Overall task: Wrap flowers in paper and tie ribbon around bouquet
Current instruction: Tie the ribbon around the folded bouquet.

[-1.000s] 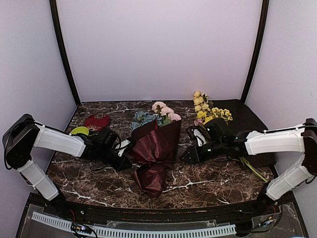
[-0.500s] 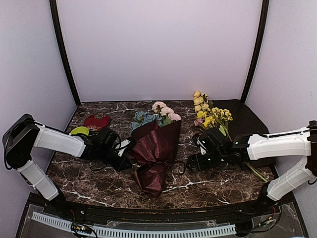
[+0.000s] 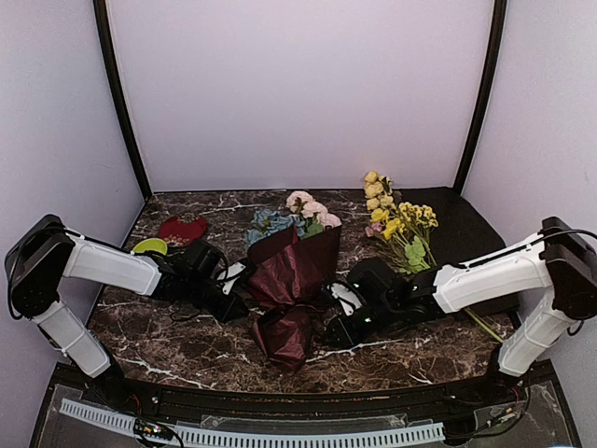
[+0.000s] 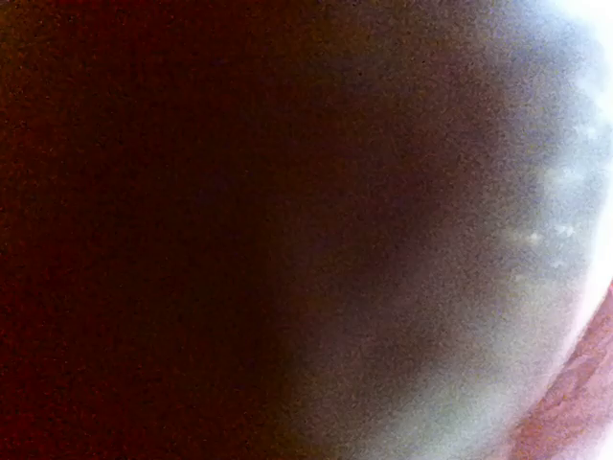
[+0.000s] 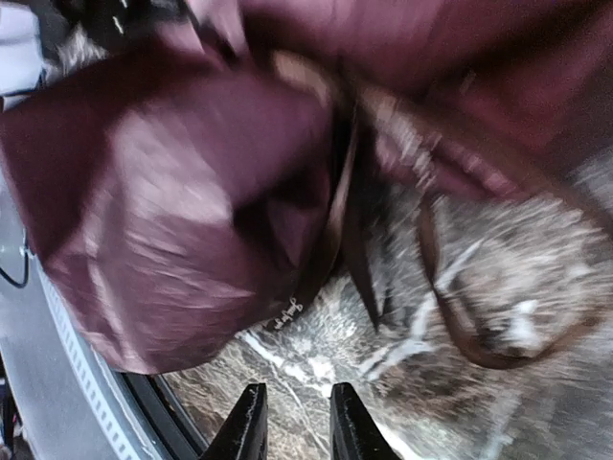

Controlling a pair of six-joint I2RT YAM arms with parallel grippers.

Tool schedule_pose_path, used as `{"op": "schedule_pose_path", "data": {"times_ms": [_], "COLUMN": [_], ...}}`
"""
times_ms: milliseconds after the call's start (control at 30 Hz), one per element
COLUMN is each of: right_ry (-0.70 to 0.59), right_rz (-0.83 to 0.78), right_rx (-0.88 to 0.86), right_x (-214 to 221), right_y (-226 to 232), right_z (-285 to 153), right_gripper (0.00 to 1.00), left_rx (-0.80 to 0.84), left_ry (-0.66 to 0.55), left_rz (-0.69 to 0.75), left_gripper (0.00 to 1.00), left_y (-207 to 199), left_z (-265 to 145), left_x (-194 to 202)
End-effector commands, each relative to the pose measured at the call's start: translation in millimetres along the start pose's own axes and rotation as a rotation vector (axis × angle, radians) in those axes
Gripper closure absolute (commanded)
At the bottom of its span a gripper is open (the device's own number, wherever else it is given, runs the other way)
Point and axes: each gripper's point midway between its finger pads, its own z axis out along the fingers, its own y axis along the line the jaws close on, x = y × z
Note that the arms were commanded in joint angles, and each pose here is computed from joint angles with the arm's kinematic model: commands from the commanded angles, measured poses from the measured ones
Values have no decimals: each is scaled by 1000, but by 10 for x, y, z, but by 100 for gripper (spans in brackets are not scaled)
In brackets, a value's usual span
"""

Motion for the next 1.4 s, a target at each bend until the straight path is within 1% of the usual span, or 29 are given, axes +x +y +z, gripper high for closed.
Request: {"op": "schedule_pose_path", "data": {"times_ms": [0, 67, 167, 433, 533, 633, 667, 733, 800, 833, 1067, 1233, 1367], "right_ry": [51, 62, 69, 56, 42, 36, 34, 29, 24, 26, 20, 54, 129], "right_rz": [-10, 6, 27, 51, 67, 93, 99, 103, 96, 94, 84, 99, 94], "right_rx": [-119, -126, -144, -109, -83, -57, -57, -73, -87, -90, -144, -128, -149], "right_x": [14, 40, 59, -44, -74, -86, -92, -113, -136, -136, -141, 7, 251], "right_y": [203, 197, 199, 140, 77, -7, -18, -2, 26, 34, 114, 36, 51], "right_z": [187, 238, 318, 452, 457, 462, 462, 458, 449, 449, 402, 317, 239], "right_gripper": [78, 78, 74, 74, 70, 70, 69, 64, 63, 65, 100, 100, 100], "left_rx": [5, 9, 13, 19, 20, 21, 21, 23, 25, 25, 21, 16, 16], "left_ry": [3, -1, 0, 5, 5, 6, 6, 5, 8, 8, 9, 9, 12], "left_rz": [18, 19, 19, 21, 21, 21, 22, 23, 23, 23, 22, 24, 24], "left_gripper": [100, 100, 100, 100, 100, 100, 100, 100, 100, 100, 100, 100, 100], "left_y": [1, -9, -11, -18, -20, -21, -20, -25, -27, -26, -17, -12, -10], "left_z": [-23, -23, -15, -1, -4, -5, -6, -4, 3, 4, 1, -7, 8], "left_x": [30, 21, 23, 22, 24, 25, 26, 26, 32, 33, 41, 49, 51]}}
